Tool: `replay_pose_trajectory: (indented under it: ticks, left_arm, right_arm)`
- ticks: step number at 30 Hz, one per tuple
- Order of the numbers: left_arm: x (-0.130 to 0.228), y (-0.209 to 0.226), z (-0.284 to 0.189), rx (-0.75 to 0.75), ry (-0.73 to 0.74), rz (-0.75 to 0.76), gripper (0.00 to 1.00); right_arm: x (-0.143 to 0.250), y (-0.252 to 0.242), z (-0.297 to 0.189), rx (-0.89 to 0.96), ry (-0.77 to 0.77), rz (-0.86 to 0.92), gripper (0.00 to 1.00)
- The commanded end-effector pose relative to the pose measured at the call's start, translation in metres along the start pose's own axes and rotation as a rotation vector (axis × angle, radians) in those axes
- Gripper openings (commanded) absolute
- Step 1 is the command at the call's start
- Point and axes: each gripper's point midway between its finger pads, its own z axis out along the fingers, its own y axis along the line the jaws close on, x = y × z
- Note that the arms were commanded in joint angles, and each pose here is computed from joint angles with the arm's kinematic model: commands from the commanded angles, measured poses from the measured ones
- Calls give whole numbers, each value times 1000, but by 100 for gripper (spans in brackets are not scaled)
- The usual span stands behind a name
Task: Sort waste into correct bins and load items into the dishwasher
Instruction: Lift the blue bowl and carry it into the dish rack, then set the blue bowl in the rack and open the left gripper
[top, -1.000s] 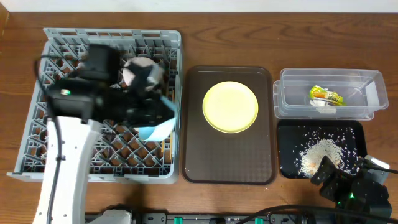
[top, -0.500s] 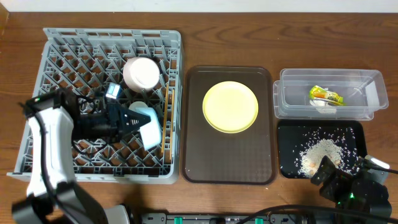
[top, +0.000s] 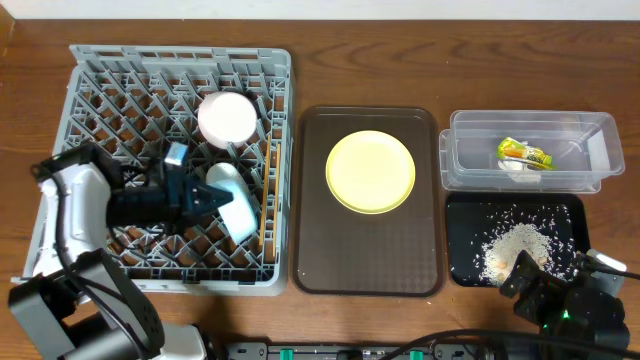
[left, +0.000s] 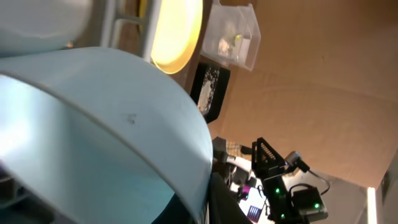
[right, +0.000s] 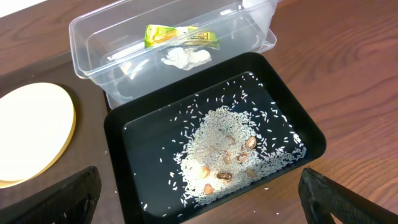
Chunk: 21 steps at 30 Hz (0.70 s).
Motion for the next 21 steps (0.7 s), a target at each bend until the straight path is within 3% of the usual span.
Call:
replay_pose_trajectory:
  ticks: [1, 15, 16, 17, 21]
  left_arm:
    - [3, 26, -12, -107, 5, 5, 8]
    - [10, 44, -38, -156, -32, -108, 9]
    - [10, 46, -42, -153, -48, -119, 39]
    - [9, 47, -46, -147, -63, -133, 98]
    - [10, 51, -64, -120, -129, -197, 98]
  right_arm:
    - [-1, -1, -1, 7, -5, 10, 99]
    - [-1, -1, -1, 7, -6, 10, 99]
    - [-1, -2, -1, 8, -5, 10, 99]
    - [-1, -1, -1, 7, -5, 10, 99]
    - [-1, -1, -1, 7, -5, 10, 99]
